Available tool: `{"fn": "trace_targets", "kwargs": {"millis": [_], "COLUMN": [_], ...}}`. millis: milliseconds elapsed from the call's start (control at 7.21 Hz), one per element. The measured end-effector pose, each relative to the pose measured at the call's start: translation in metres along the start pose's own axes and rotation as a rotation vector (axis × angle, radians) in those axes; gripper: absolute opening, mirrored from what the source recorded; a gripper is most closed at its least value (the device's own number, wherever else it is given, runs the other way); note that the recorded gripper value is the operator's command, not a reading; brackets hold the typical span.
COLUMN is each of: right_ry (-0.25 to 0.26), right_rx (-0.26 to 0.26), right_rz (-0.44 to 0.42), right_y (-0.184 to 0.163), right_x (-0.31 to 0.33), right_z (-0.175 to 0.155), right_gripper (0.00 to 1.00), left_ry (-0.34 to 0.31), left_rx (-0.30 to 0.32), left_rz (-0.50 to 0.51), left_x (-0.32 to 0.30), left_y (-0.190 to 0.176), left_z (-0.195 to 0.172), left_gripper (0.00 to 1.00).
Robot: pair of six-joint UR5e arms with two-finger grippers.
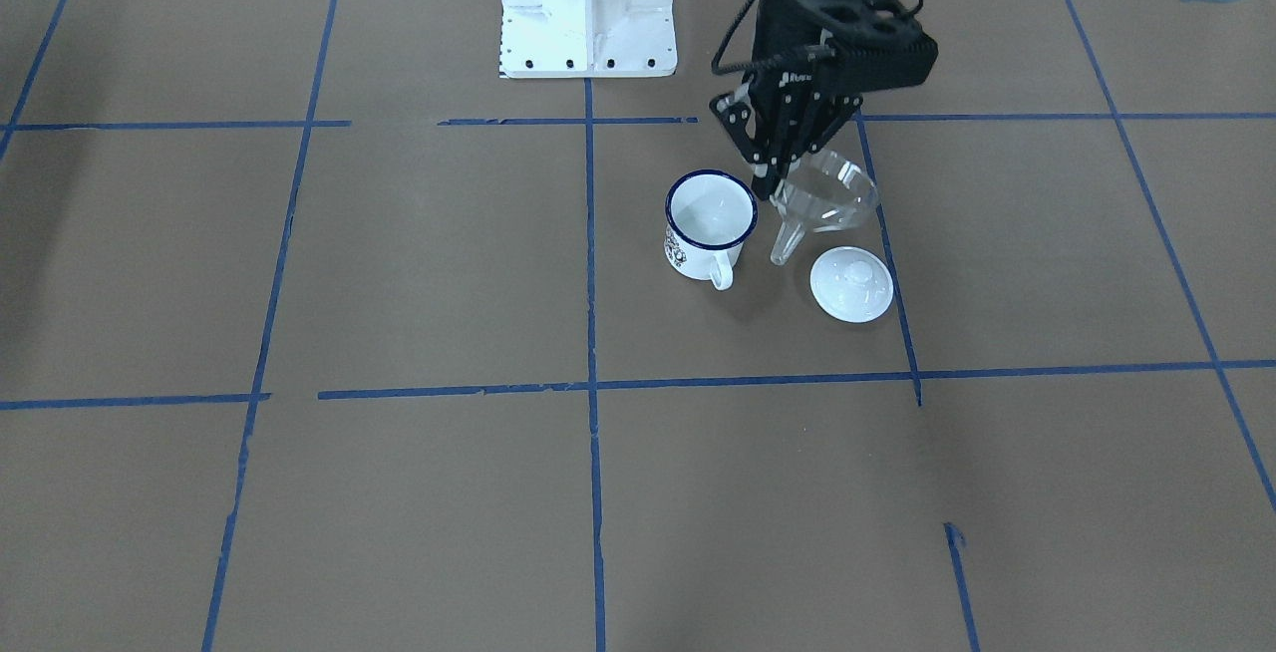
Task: Remove funnel from cup
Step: 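Lift the funnel out of the mug with the left gripper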
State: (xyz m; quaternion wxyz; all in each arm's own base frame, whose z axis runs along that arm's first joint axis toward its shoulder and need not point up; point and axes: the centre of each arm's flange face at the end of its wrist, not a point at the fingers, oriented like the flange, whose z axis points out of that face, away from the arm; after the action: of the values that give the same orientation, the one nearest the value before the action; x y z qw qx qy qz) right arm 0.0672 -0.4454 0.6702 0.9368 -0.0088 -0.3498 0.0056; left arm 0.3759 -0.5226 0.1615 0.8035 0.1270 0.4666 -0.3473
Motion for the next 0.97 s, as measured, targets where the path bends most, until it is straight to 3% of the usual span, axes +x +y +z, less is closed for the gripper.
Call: {"fn": "trace_targets", "kwargs": {"millis": [416,970], "right_ry": [0.000,0.000], "right_rx": [0.000,0.000], "right_rz": [0.000,0.000], "right_y": [0.000,0.000], "right_x": [0.000,0.000], "right_z": [0.000,0.000], "right_gripper": [1.00,1.00], "left_ry": [0.066,0.170], "left_rx": [0.179,0.376], "left_rz": [-0.291,-0.533], "left_x": [-0.026,-0.066], "left_y": [-0.024,-0.003], "left_z": [0.094,0.172], "left_gripper": [0.00,0.00]}}
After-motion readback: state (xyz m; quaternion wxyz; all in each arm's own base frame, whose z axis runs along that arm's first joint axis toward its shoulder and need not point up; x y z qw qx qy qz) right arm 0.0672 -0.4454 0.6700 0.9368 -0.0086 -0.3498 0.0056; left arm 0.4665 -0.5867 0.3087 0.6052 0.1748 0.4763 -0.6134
